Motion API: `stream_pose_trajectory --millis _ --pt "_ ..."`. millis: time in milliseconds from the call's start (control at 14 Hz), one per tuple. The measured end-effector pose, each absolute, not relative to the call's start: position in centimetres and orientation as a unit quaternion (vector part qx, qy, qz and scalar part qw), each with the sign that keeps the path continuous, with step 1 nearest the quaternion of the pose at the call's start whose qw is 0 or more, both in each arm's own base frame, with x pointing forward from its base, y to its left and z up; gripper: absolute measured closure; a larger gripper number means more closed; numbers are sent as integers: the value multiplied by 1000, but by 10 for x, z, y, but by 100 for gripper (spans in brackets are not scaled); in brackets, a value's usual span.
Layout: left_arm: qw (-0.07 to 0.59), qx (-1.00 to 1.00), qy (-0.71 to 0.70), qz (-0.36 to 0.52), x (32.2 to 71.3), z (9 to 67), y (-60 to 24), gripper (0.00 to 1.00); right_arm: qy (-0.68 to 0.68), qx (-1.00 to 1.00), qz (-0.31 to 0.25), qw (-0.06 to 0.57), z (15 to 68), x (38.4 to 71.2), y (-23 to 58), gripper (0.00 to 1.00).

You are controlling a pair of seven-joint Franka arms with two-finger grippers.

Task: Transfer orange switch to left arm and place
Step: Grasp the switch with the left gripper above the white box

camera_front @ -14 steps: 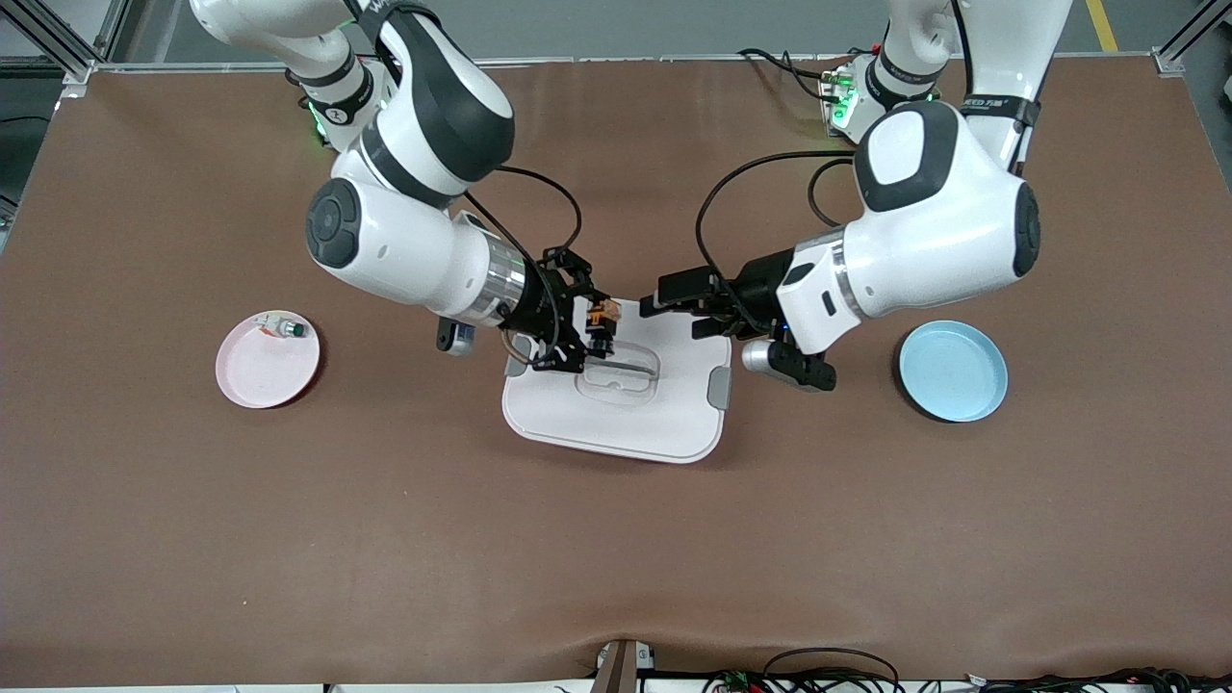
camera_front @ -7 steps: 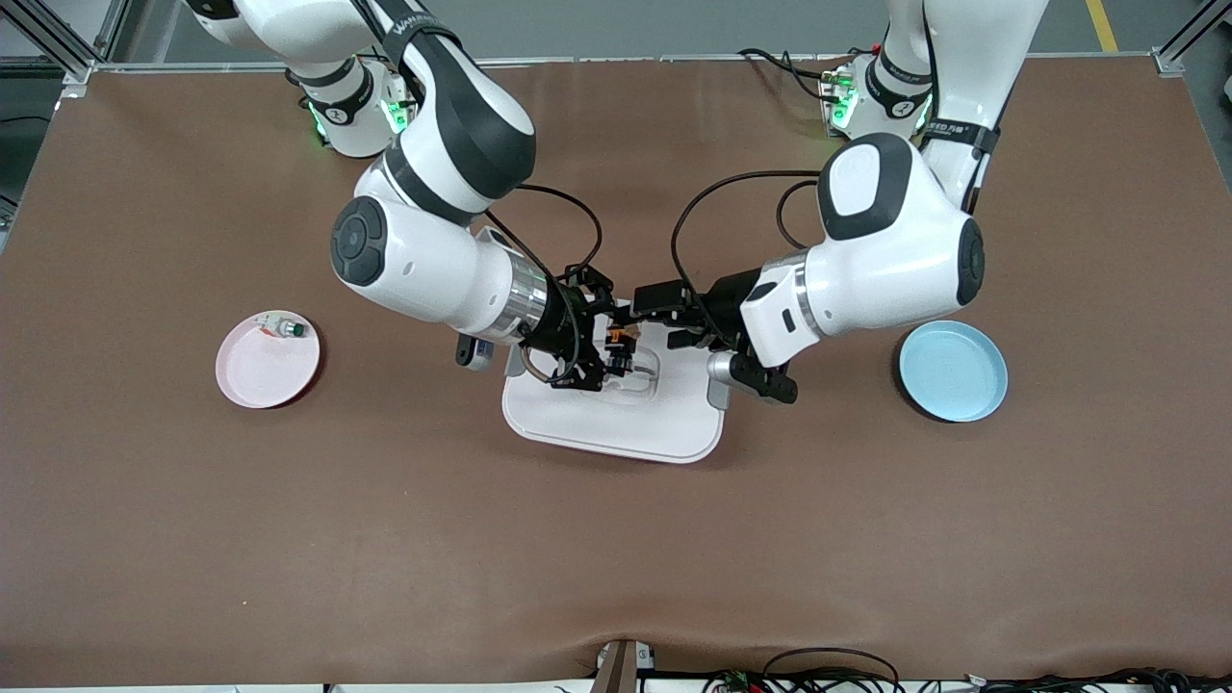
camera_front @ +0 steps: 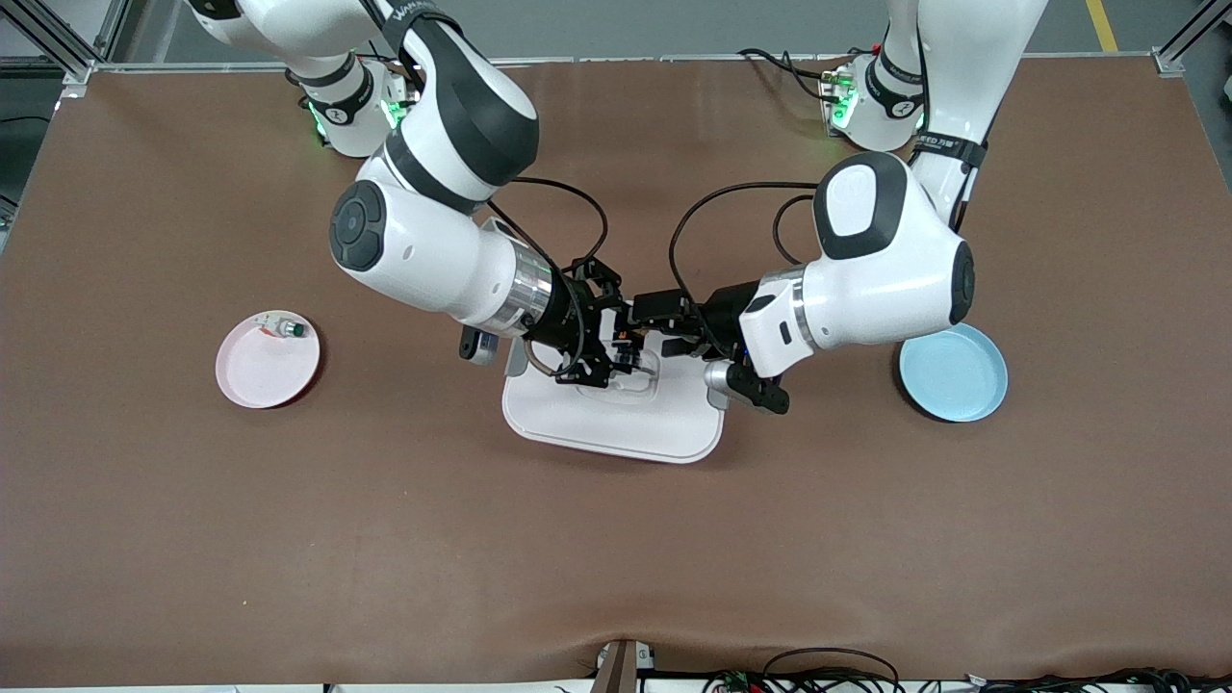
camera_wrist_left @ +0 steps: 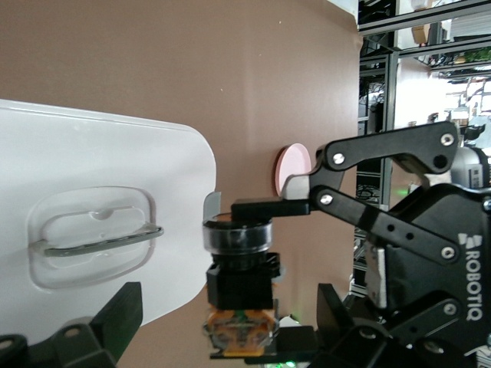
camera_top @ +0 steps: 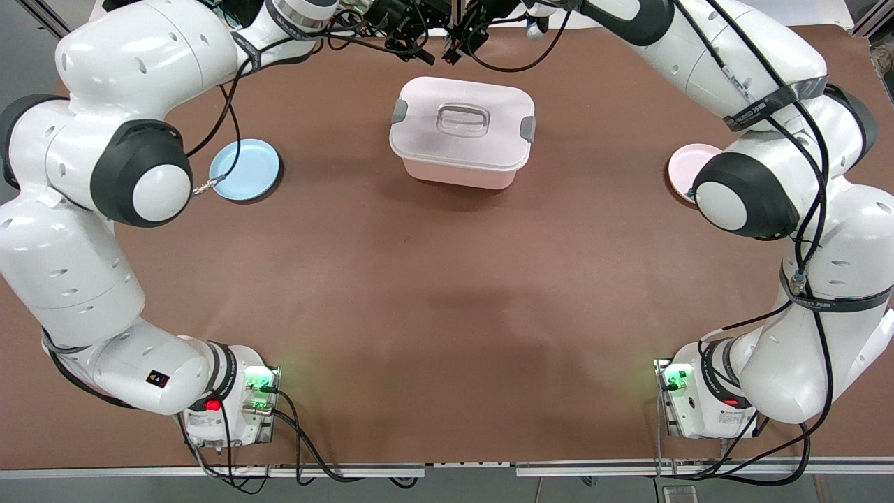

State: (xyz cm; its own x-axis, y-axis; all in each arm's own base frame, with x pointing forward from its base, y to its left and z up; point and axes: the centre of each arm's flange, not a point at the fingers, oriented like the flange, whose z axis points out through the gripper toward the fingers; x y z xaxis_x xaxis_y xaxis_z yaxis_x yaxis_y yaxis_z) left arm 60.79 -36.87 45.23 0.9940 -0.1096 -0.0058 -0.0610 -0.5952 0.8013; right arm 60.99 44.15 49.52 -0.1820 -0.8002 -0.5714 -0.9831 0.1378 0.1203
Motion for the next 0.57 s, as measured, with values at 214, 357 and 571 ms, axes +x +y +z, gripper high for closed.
stream_pose_trajectory --millis 214,357,571 --pt "451 891 -47 -27 607 453 -370 0 730 -610 241 192 496 609 444 28" --pt "451 891 -46 -26 608 453 -370 0 730 -610 240 194 496 609 445 28" --pt "451 891 -48 -25 608 453 -369 0 731 -609 240 196 498 609 445 28"
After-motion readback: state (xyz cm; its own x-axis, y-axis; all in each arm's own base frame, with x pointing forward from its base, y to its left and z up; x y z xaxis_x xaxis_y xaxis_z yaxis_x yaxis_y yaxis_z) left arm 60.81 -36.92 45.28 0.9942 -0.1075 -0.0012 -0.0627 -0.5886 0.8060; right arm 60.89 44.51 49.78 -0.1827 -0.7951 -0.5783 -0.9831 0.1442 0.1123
